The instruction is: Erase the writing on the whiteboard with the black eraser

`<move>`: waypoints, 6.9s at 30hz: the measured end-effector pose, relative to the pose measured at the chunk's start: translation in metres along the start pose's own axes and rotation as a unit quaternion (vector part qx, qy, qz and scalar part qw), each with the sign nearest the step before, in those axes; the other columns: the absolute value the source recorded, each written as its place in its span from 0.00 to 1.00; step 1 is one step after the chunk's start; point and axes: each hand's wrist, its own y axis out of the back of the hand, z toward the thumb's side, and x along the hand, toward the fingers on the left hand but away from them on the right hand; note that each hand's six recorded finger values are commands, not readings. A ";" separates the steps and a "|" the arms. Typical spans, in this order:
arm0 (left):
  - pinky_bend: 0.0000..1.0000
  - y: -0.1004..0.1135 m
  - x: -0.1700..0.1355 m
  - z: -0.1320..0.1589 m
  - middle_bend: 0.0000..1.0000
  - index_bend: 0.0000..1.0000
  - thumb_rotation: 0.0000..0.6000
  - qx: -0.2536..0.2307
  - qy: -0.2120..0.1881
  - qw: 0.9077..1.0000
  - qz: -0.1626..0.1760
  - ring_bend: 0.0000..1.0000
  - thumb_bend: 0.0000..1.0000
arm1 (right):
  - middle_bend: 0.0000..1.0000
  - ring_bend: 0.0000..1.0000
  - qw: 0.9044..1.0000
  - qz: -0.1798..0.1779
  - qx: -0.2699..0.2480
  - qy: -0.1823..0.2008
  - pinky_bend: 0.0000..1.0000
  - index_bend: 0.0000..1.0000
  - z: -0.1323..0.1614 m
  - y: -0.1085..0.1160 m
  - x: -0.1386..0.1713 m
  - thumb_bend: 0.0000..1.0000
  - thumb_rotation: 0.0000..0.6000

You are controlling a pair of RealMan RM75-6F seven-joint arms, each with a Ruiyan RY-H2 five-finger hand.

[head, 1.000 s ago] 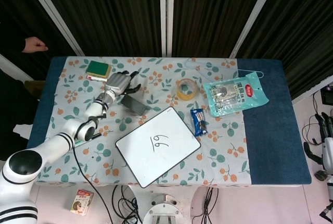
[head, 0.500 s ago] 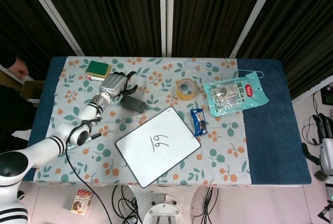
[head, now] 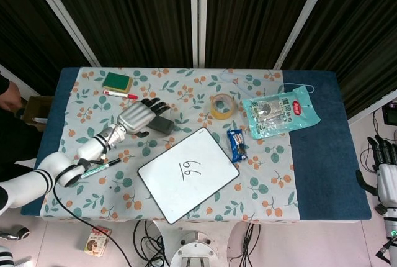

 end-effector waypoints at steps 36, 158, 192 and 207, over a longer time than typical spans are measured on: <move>0.33 -0.027 0.043 0.012 0.30 0.26 1.00 -0.029 0.025 0.998 -0.046 0.21 0.30 | 0.00 0.00 1.000 0.007 0.000 -0.012 0.00 0.00 -0.008 -0.001 -0.002 0.29 1.00; 0.62 -0.046 0.005 0.191 0.66 0.63 1.00 -0.020 -0.059 0.996 0.064 0.55 0.41 | 0.00 0.00 0.999 -0.004 -0.014 -0.031 0.00 0.00 -0.032 0.006 -0.011 0.29 1.00; 0.64 -0.004 0.042 0.140 0.67 0.64 1.00 -0.063 0.018 0.990 0.128 0.56 0.42 | 0.00 0.00 0.999 -0.007 -0.009 -0.029 0.00 0.00 -0.029 0.010 -0.011 0.29 1.00; 0.64 -0.034 -0.027 0.128 0.67 0.64 1.00 -0.059 0.012 0.995 0.076 0.57 0.42 | 0.00 0.00 1.000 0.003 -0.004 -0.017 0.00 0.00 -0.019 -0.001 -0.012 0.29 1.00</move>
